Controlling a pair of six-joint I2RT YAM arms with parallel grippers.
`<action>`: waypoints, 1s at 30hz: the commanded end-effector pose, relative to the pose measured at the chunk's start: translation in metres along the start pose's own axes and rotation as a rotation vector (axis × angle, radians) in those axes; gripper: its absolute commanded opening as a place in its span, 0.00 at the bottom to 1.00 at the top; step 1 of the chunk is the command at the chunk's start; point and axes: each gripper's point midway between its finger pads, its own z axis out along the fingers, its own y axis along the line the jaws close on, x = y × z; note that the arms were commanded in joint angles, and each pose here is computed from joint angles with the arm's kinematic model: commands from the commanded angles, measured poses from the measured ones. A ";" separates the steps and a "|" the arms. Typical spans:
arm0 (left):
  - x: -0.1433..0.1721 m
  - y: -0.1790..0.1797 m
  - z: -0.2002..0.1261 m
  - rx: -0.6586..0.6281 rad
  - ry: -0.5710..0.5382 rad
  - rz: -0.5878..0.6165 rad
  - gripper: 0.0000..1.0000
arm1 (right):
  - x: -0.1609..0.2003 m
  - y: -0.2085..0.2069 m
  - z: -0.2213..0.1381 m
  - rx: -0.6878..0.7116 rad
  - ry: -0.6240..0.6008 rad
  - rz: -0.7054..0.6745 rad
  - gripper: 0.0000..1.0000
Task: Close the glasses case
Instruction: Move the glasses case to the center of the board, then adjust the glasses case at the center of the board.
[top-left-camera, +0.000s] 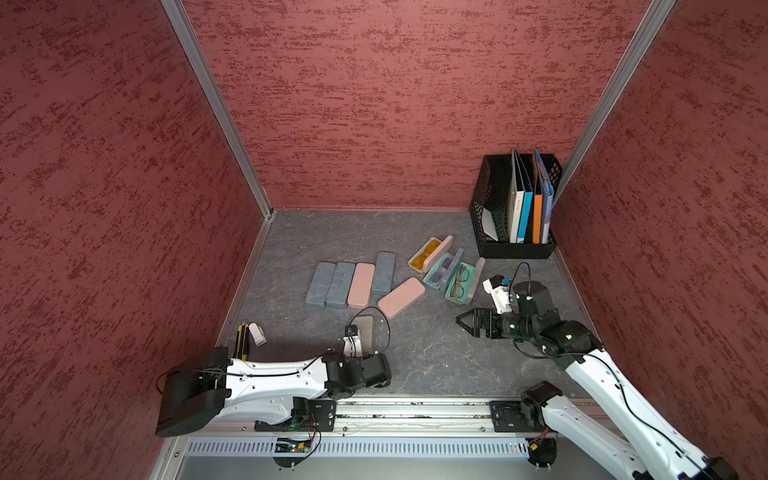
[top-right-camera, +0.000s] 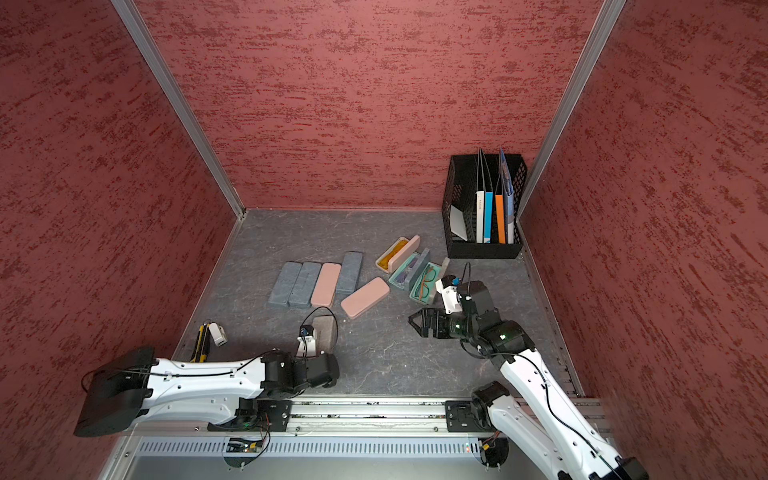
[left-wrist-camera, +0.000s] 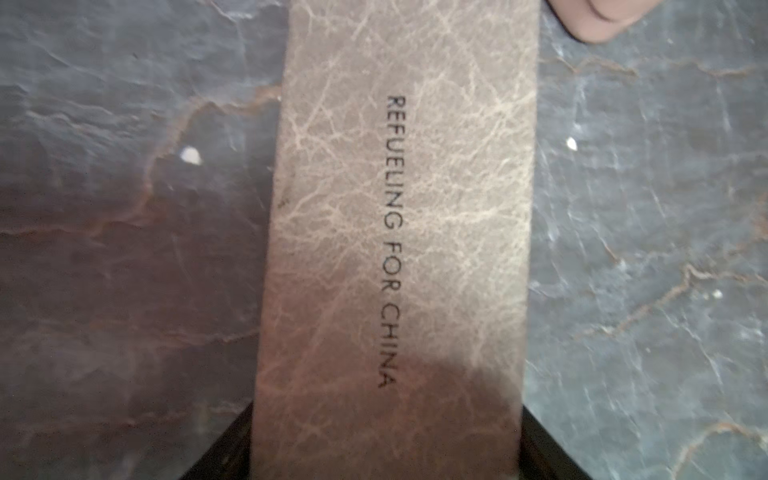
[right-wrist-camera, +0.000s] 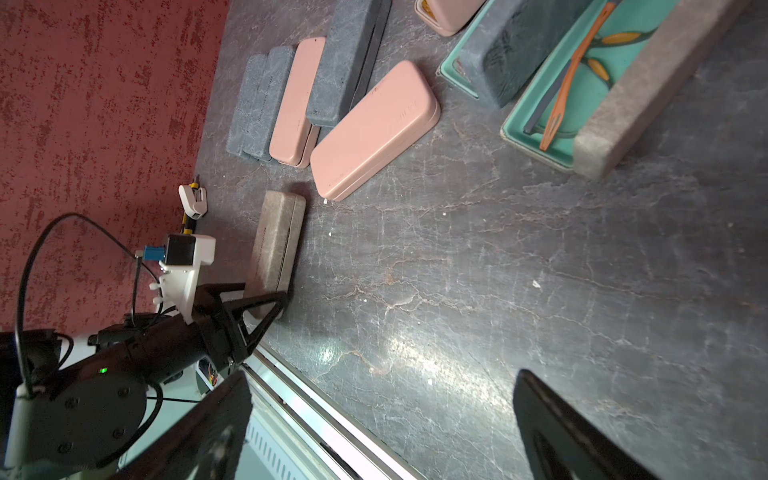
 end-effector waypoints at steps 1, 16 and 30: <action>0.008 0.012 0.011 -0.022 0.073 0.075 0.51 | -0.001 0.005 0.002 -0.035 -0.005 -0.022 0.98; -0.015 0.003 0.027 -0.057 0.088 0.154 0.62 | 0.025 0.016 0.069 -0.046 0.184 -0.027 0.97; -0.018 -0.014 -0.020 0.052 -0.008 0.159 0.91 | 0.004 0.039 0.172 0.045 0.221 0.045 0.84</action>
